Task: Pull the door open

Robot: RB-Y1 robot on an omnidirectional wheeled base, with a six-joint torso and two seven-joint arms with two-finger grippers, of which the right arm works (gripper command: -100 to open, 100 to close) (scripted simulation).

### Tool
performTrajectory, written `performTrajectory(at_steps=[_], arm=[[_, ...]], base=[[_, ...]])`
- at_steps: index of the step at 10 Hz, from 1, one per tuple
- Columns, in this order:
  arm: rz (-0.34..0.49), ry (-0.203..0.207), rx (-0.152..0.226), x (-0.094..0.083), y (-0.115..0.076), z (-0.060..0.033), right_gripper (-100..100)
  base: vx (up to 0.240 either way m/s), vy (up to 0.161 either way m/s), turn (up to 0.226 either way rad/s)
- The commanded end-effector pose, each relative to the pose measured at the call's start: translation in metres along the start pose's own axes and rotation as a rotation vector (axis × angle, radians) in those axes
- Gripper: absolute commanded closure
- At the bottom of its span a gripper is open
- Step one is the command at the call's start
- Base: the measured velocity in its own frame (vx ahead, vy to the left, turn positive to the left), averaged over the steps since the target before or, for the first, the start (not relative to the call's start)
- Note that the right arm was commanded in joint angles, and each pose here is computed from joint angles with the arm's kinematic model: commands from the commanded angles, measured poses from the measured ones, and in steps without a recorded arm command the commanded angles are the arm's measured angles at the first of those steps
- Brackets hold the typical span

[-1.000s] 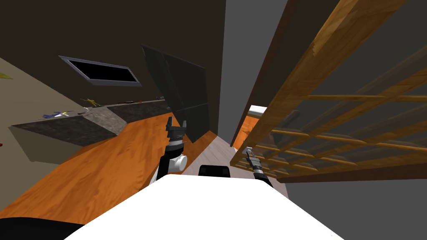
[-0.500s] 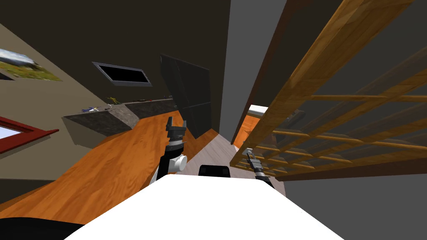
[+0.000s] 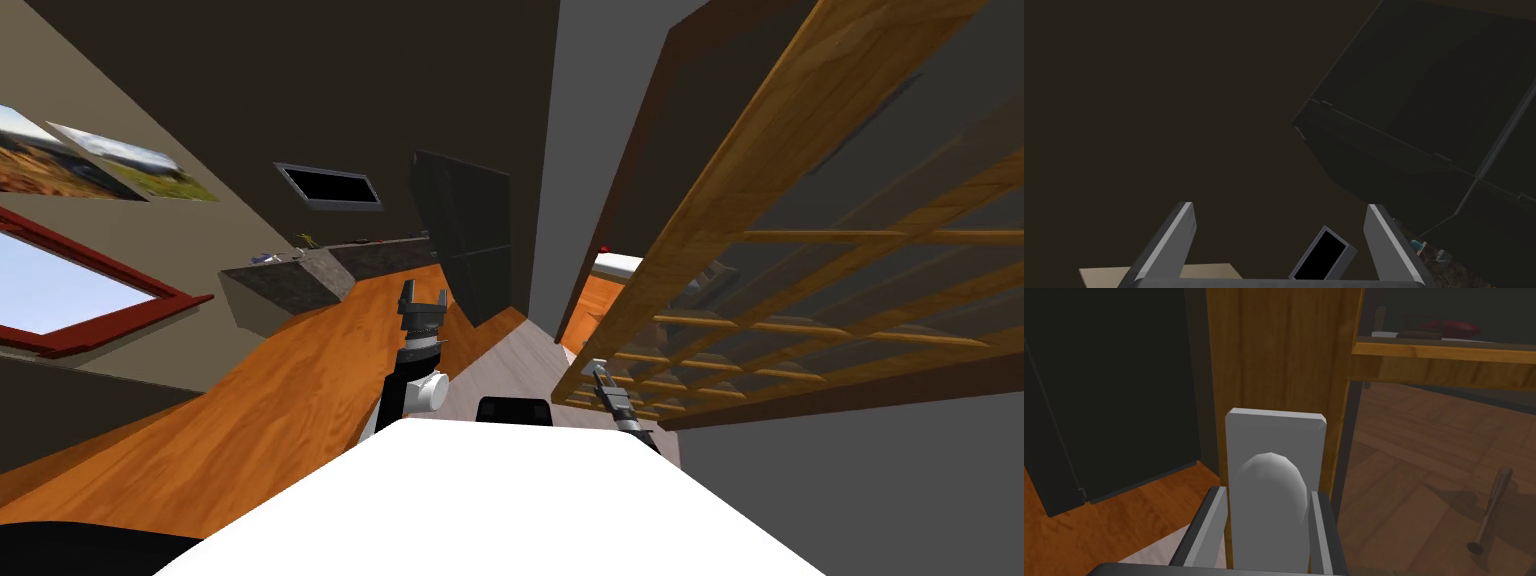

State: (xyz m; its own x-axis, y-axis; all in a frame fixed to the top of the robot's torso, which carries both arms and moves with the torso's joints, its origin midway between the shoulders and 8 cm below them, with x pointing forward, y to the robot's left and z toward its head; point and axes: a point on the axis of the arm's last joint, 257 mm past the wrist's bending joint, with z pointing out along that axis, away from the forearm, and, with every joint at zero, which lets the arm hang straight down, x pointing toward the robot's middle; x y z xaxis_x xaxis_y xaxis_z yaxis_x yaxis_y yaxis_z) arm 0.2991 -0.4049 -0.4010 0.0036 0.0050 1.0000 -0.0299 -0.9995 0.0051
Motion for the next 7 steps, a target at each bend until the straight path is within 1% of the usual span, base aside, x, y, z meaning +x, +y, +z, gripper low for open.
performTrajectory(at_steps=[1,3,6,7], arm=[[0.003,0.001,0.01,0.0,-0.002,-0.0028,100],[0.004,0.002,0.021,0.0,-0.001,-0.0072,100],[0.004,0.003,0.038,0.0,0.0,-0.014,100],[0.005,0.003,0.043,0.001,0.0,-0.0159,100]], base=[[-0.199,-0.047,0.135],[-0.197,-0.052,0.114],[-0.188,-0.05,0.154],[-0.21,-0.015,0.107]])
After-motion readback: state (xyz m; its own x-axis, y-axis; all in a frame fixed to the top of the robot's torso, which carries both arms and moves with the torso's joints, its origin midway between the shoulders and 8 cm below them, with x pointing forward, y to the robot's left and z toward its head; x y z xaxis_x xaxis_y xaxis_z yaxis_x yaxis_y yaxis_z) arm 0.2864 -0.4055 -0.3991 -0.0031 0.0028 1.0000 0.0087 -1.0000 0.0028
